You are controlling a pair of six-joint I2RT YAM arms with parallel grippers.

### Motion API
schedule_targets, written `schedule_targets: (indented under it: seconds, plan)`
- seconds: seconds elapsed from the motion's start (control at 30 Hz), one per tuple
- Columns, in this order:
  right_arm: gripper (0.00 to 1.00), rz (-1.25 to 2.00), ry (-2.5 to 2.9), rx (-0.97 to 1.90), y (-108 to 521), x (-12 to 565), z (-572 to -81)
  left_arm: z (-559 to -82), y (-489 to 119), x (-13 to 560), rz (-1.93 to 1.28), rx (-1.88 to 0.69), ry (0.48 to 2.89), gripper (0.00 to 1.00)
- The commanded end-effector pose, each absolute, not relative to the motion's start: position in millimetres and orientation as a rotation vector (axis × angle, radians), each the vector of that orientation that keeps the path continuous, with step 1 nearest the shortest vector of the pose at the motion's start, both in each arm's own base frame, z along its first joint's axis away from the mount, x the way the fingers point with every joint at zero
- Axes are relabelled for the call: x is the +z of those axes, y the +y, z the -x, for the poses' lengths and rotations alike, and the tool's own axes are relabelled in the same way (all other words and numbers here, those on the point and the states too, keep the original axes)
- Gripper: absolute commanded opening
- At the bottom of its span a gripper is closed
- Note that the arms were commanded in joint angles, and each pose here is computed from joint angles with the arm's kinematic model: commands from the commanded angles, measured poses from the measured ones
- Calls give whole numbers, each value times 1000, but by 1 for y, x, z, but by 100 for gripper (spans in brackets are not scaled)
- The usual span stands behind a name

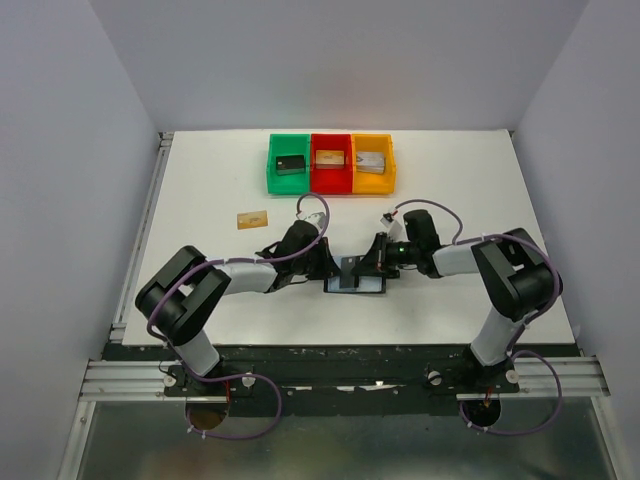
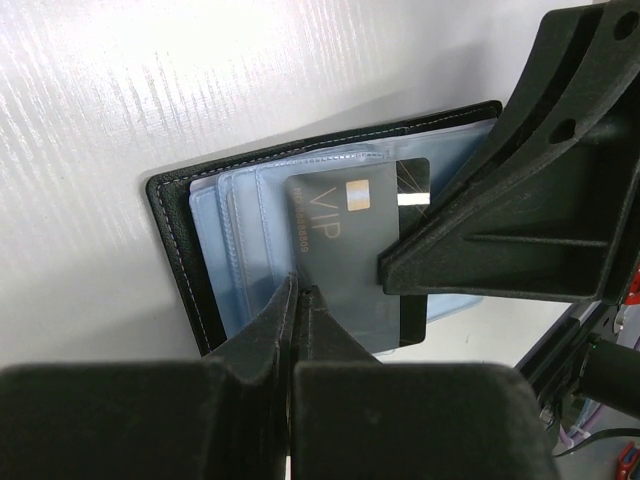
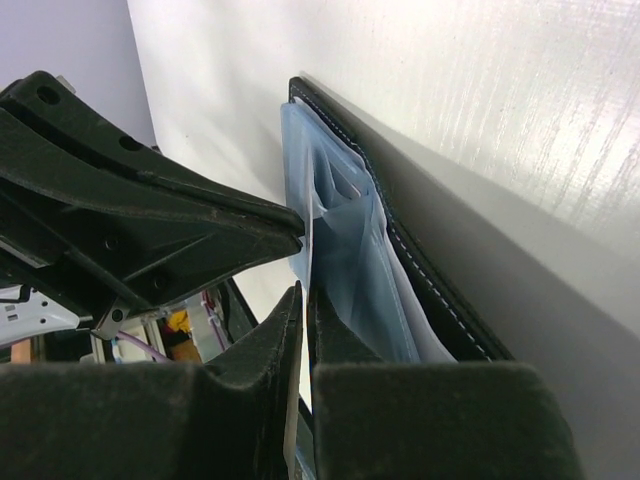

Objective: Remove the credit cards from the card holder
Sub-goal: Remove the credit card from the card holder.

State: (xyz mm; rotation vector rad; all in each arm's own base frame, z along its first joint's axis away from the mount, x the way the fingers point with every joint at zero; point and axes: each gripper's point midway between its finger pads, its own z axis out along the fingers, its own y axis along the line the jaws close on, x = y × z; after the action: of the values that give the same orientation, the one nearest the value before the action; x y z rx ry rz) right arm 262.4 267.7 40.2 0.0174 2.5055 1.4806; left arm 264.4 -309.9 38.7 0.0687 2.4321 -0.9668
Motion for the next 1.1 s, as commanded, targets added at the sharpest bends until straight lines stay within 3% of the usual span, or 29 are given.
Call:
schedule_targets:
  seconds: [0.0, 1.07]
  plan:
    - [13, 46, 2483, 1470, 269, 52, -263, -254, -293, 20, -48, -860, 2504, 2]
    - [6, 65, 2528, 1341, 253, 56, -258, -254, -285, 18, -31, -809, 2516, 0]
